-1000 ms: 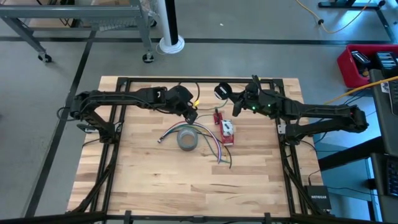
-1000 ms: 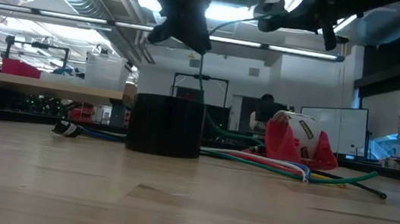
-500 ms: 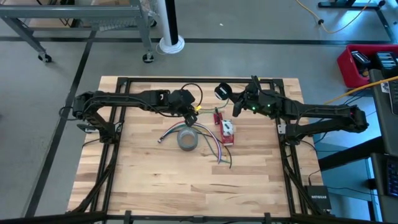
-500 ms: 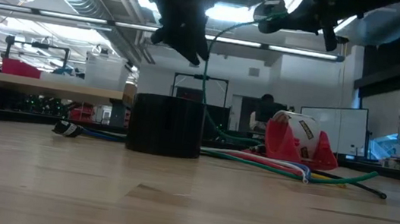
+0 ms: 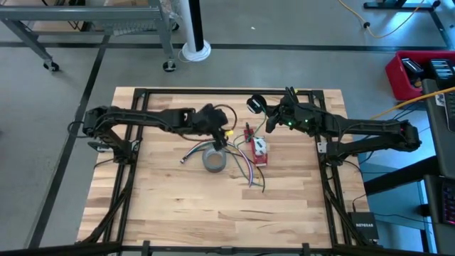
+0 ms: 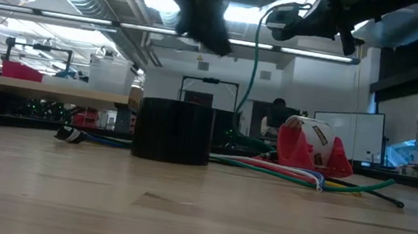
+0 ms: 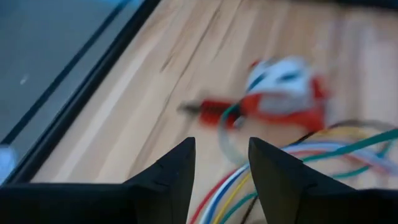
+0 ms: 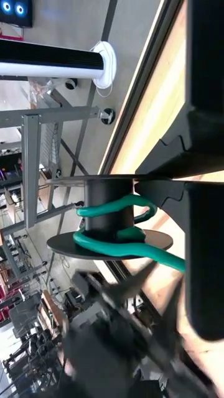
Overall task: Coil cords
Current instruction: Coil the green wire into the spool
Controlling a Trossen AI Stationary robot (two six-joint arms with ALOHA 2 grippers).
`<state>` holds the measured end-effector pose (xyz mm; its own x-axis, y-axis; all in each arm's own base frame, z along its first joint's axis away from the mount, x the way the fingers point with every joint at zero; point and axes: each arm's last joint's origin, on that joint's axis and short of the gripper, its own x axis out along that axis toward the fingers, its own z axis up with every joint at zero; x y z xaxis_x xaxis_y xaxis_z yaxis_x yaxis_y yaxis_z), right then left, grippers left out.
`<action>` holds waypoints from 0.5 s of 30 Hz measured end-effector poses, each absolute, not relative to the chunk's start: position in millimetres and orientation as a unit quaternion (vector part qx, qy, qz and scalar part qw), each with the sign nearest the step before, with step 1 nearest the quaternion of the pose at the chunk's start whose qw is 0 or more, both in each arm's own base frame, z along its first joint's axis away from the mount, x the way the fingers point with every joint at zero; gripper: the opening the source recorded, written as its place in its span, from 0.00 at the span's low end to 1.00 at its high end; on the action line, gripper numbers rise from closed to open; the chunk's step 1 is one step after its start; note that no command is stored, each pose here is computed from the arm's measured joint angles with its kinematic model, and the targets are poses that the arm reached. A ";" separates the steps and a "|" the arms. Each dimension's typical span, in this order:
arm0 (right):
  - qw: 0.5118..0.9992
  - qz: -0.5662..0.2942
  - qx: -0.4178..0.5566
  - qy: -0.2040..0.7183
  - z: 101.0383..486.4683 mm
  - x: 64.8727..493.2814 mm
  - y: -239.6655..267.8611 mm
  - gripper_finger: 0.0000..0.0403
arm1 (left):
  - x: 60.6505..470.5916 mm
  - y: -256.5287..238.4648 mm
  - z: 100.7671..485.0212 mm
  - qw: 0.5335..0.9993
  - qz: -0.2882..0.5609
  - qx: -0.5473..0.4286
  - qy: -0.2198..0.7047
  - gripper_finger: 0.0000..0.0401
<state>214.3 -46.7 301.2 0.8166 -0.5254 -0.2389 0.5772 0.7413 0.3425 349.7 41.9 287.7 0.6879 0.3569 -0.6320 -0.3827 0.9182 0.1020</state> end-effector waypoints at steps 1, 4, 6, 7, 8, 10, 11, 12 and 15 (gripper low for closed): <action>0.931 -0.296 0.204 0.064 301.1 214.3 -46.7 0.01 | 352.3 38.3 290.2 0.925 0.195 -0.017 0.325 0.36; 0.930 -0.299 0.203 0.064 301.0 214.2 -46.8 0.01 | 356.8 27.6 294.8 0.938 0.179 -0.014 0.297 0.36; 0.930 -0.299 0.203 0.067 300.5 214.1 -46.8 0.01 | 358.0 20.4 295.8 0.941 0.171 -0.014 0.291 0.36; 0.930 -0.299 0.203 0.068 300.3 214.0 -46.8 0.01 | 358.4 17.6 296.3 0.943 0.167 -0.013 0.288 0.36; 0.930 -0.299 0.203 0.067 300.3 214.1 -46.8 0.01 | 359.0 15.3 296.9 0.945 0.164 -0.013 0.284 0.36; 0.930 -0.299 0.203 0.067 300.3 214.1 -46.8 0.01 | 360.0 12.7 298.2 0.947 0.160 -0.013 0.277 0.36; 0.930 -0.299 0.203 0.067 300.3 214.1 -46.8 0.01 | 360.6 12.1 299.1 0.949 0.159 -0.015 0.271 0.36; 0.930 -0.299 0.203 0.068 300.2 214.1 -46.8 0.01 | 361.4 12.2 300.4 0.951 0.159 -0.016 0.263 0.36; 0.930 -0.299 0.203 0.069 300.0 214.0 -46.8 0.01 | 364.2 13.1 305.3 0.958 0.160 -0.014 0.236 0.36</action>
<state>214.0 -46.8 300.0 0.8112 -0.5288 -0.2498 0.5848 0.7385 0.3357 364.2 13.1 305.3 0.8376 0.2992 -0.4570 -0.3124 0.9487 0.0485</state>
